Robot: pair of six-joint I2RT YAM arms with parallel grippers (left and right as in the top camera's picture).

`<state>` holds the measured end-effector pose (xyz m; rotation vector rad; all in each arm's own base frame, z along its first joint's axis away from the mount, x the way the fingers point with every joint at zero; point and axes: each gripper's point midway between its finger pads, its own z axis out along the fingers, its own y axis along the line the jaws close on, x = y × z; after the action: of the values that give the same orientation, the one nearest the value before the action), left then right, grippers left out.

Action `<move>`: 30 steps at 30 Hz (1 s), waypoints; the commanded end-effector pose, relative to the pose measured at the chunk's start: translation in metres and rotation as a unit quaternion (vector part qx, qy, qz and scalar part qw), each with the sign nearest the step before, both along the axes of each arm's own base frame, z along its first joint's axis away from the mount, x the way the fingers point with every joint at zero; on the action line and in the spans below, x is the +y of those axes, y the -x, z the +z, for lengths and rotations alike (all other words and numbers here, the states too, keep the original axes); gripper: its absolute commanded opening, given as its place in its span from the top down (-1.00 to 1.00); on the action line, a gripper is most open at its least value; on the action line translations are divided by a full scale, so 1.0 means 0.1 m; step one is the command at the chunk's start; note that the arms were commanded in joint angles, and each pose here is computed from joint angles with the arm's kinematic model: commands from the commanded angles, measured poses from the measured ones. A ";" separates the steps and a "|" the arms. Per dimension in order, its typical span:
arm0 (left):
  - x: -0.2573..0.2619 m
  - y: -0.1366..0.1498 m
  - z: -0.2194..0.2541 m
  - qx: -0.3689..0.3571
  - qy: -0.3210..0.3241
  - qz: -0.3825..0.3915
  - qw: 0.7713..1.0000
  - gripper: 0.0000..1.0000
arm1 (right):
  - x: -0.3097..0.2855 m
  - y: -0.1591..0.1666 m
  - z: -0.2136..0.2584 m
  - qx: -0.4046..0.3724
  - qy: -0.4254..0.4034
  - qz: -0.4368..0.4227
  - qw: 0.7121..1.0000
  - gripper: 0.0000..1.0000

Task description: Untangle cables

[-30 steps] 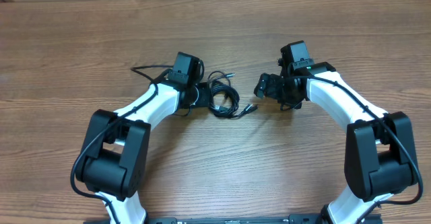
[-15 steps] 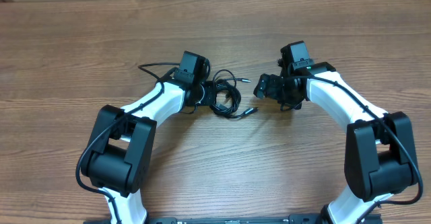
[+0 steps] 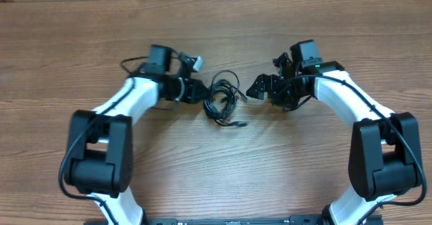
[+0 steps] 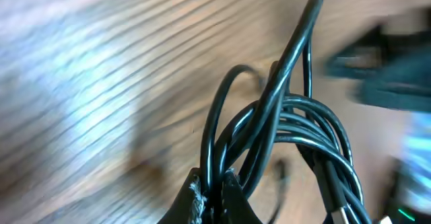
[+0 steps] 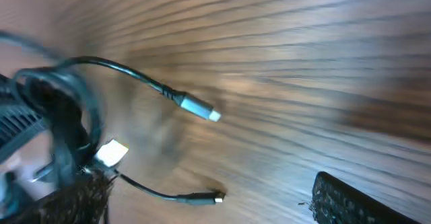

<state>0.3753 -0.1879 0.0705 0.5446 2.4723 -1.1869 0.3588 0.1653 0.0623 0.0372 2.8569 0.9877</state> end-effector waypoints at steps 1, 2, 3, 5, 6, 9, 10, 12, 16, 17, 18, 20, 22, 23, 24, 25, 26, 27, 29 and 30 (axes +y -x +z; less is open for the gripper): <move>-0.09 0.22 0.64 -0.083 0.164 -0.103 0.977 0.92 | 0.28 0.10 0.27 -0.021 -0.114 0.069 0.991 -0.89; -0.05 0.24 0.67 -0.089 0.174 -0.106 0.975 0.92 | 0.33 0.11 0.33 -0.026 -0.133 0.078 0.988 -0.89; -0.02 0.26 0.68 -0.096 0.179 -0.109 0.973 0.92 | 0.37 0.12 0.39 -0.030 -0.155 0.086 0.984 -0.89; 0.03 0.28 0.71 -0.111 0.187 -0.115 0.969 0.92 | 0.43 0.14 0.49 -0.033 -0.185 0.095 0.977 -0.89; 0.04 0.30 0.73 -0.120 0.195 -0.121 0.966 0.92 | 0.46 0.14 0.53 -0.034 -0.199 0.100 0.974 -0.88; 0.05 0.33 0.81 -0.145 0.215 -0.132 0.957 0.92 | 0.51 0.17 0.64 -0.033 -0.232 0.109 0.966 -0.87; 0.06 0.33 0.82 -0.151 0.217 -0.134 0.955 0.92 | 0.52 0.18 0.66 -0.031 -0.241 0.110 0.964 -0.86; 0.06 0.33 0.82 -0.161 0.216 -0.138 0.953 0.92 | 0.53 0.20 0.69 -0.015 -0.251 0.102 0.963 -0.82; 0.06 0.38 0.82 -0.179 0.216 -0.150 0.948 0.92 | 0.54 0.22 0.69 0.016 -0.252 0.082 0.964 -0.79; 0.06 0.39 0.81 -0.184 0.215 -0.153 0.947 0.92 | 0.54 0.23 0.68 0.021 -0.252 0.082 0.964 -0.78; 0.06 0.40 0.81 -0.188 0.215 -0.155 0.946 0.92 | 0.54 0.24 0.68 0.024 -0.252 0.081 0.964 -0.77; 0.05 0.44 0.80 -0.204 0.213 -0.165 0.941 0.92 | 0.54 0.26 0.67 0.029 -0.251 0.081 0.964 -0.75; 0.05 0.47 0.80 -0.221 0.210 -0.175 0.936 0.92 | 0.54 0.26 0.67 0.029 -0.251 0.080 0.964 -0.74; 0.05 0.49 0.79 -0.233 0.208 -0.182 0.932 0.92 | 0.54 0.25 0.66 0.028 -0.248 0.080 0.965 -0.74; 0.06 0.51 0.78 -0.243 0.205 -0.188 0.929 0.92 | 0.53 0.25 0.65 0.028 -0.243 0.078 0.967 -0.69; 0.06 0.54 0.77 -0.254 0.201 -0.195 0.926 0.92 | 0.52 0.24 0.62 0.028 -0.234 0.075 0.969 -0.68; 0.06 0.56 0.75 -0.263 0.196 -0.202 0.923 0.92 | 0.50 0.24 0.58 0.029 -0.224 0.072 0.972 -0.66; 0.07 0.58 0.73 -0.270 0.189 -0.208 0.921 0.92 | 0.48 0.24 0.55 0.031 -0.214 0.068 0.974 -0.65; 0.08 0.61 0.68 -0.281 0.175 -0.221 0.917 0.92 | 0.45 0.25 0.48 0.040 -0.194 0.060 0.978 -0.64; 0.08 0.63 0.67 -0.283 0.172 -0.225 0.916 0.92 | 0.44 0.27 0.46 0.045 -0.189 0.058 0.979 -0.64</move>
<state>0.3159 -0.1809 0.1261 1.0574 1.8329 -1.4618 0.3321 0.2118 0.1184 -0.0691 2.6831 1.6494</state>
